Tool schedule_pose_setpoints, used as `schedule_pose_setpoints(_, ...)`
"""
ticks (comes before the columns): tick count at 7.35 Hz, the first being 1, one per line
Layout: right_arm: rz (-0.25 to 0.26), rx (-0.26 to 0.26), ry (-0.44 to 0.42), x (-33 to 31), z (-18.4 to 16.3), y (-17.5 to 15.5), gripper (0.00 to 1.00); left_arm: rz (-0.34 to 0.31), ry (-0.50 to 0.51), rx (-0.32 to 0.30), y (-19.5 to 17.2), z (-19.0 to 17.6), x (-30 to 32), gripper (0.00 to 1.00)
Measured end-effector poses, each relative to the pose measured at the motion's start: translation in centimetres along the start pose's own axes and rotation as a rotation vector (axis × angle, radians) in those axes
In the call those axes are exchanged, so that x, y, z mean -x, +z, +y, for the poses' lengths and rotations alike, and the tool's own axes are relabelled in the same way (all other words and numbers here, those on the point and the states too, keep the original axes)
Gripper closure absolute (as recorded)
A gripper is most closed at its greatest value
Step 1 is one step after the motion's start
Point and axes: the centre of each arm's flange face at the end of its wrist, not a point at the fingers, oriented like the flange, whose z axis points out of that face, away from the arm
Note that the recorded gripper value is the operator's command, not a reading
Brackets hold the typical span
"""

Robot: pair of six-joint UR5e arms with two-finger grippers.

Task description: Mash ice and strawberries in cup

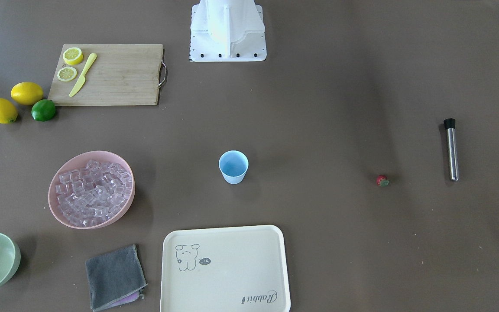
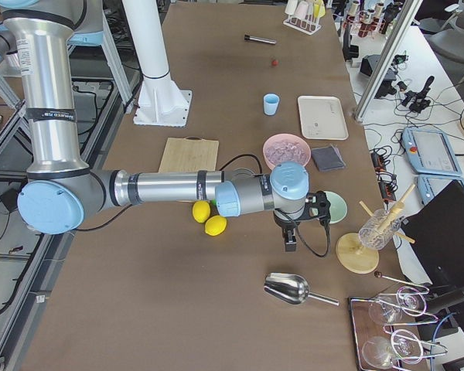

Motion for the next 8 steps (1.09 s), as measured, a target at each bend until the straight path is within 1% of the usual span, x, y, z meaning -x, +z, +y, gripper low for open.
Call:
schedule_pose_setpoints(5, 0.019, -0.010, 0.006, -0.45, 0.10, -0.59, 0.00, 0.002, 0.005, -0.004, -0.15, -0.03, -0.17, 0.02)
schedule_pose_setpoints(6, 0.020, 0.003, 0.020, -0.57, 0.21, -0.44, 0.00, 0.002, 0.006, -0.004, -0.16, -0.03, -0.18, 0.02)
schedule_pose_setpoints(7, 0.027, 0.028, 0.042, -0.62, 0.26, -0.12, 0.00, 0.001, 0.007, -0.004, -0.15, -0.02, -0.17, 0.02)
schedule_pose_setpoints(8, 0.049, 0.058, 0.064, -0.39, 0.08, 0.10, 0.00, 0.001, 0.007, -0.004, -0.12, 0.01, -0.14, 0.02)
